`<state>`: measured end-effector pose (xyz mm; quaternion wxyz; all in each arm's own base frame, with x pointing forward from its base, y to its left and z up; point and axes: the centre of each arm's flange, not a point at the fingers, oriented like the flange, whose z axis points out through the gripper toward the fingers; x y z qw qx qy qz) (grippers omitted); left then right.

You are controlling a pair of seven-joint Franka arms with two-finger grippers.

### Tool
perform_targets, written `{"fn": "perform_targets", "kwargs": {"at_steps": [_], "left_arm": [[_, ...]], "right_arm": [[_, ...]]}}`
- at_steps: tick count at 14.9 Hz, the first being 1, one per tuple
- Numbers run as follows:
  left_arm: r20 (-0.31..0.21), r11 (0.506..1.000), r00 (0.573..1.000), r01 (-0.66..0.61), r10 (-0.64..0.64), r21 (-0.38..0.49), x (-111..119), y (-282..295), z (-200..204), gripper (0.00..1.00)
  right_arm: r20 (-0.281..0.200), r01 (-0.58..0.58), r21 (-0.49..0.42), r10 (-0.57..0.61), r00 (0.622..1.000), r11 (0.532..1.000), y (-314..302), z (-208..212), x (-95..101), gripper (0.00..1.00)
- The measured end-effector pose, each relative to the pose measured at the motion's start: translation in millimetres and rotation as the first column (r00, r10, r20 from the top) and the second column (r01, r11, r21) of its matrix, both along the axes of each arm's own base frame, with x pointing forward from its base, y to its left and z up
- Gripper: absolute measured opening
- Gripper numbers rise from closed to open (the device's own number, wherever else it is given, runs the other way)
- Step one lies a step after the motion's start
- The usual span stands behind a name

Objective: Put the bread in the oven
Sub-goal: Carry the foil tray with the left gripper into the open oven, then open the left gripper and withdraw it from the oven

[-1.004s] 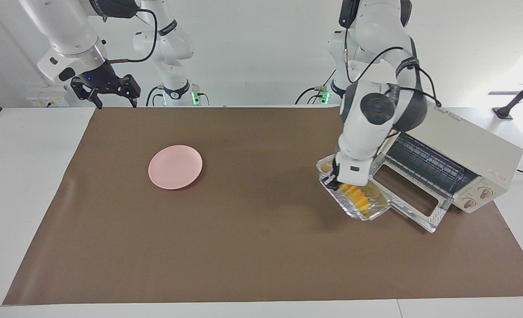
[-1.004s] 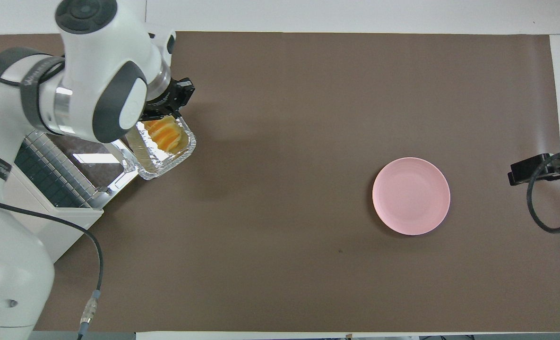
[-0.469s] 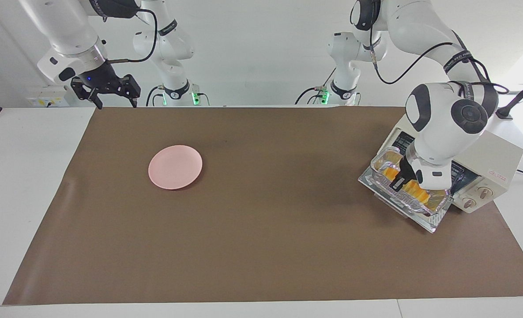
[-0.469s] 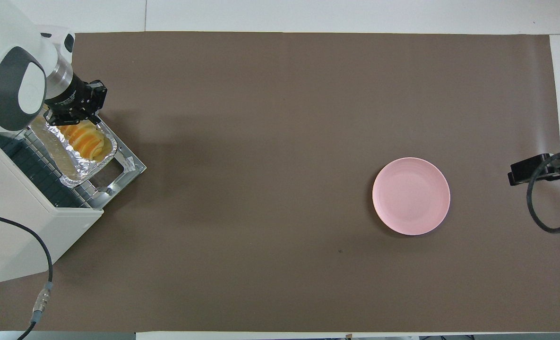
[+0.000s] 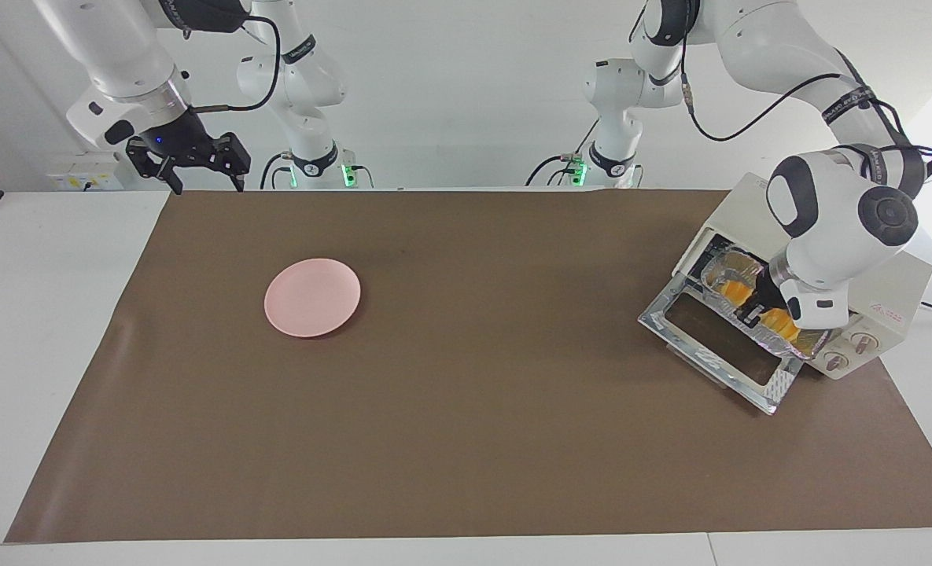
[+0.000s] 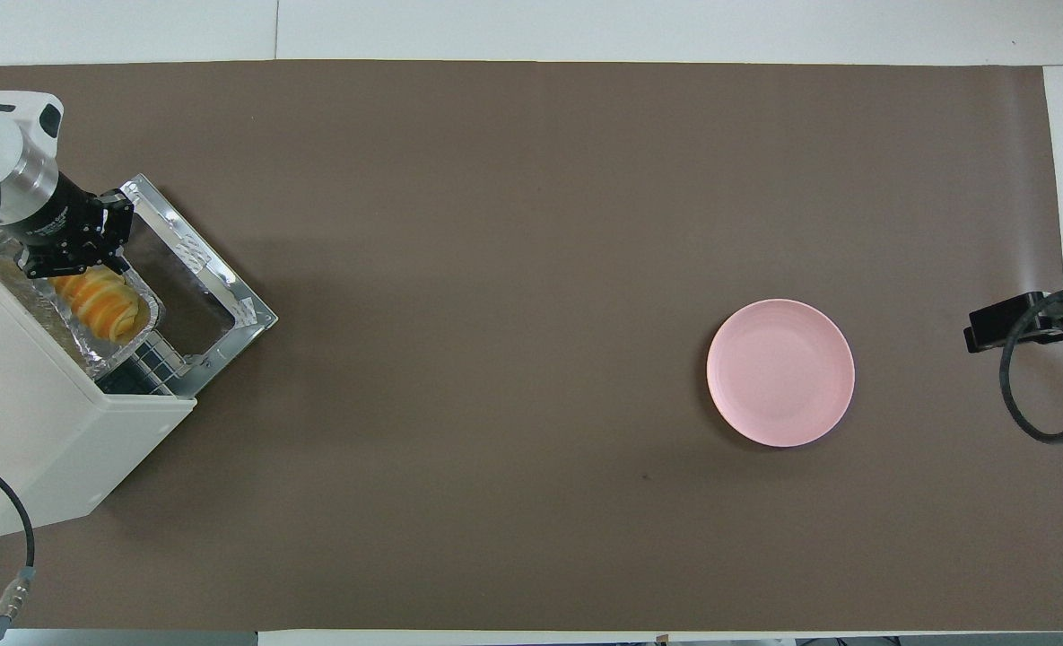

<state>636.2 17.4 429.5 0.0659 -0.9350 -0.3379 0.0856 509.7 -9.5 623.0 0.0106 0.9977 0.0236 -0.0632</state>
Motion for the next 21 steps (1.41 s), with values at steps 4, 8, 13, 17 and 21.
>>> {"fn": "perform_targets", "kwargs": {"at_steps": [4, 8, 13, 17, 21], "left_arm": [[-0.028, 1.0, 1.0, -0.002, 0.003, 0.02, -12.2, 9.4, -7.5, 0.01], [-0.04, 1.0, 0.999, -0.006, 0.007, 0.025, -17.3, 13.5, -10.9, 0.01], [-0.026, 1.0, 1.0, -0.013, 0.013, 0.025, -17.3, 18.7, -9.2, 0.09], [-0.006, 0.999, 1.0, -0.018, 0.019, 0.026, -15.2, 23.6, -7.4, 0.5], [0.051, 0.999, 0.999, 0.019, -0.02, 0.032, -7.3, 14.9, 0.6, 0.92]], "right_arm": [[0.0, 0.0, 0.0, 0.0, 1.0, 1.0, 0.0, 0.0, 0.0, 1.0], [0.0, 0.0, 0.0, 0.0, 1.0, 1.0, 0.0, 0.0, 0.0, 1.0], [0.0, 0.0, 0.0, 0.0, 1.0, 1.0, 0.0, 0.0, 0.0, 1.0], [0.0, 0.0, 0.0, 0.0, 1.0, 1.0, 0.0, 0.0, 0.0, 1.0], [0.0, 0.0, 0.0, 0.0, 1.0, 1.0, 0.0, 0.0, 0.0, 1.0]]}}
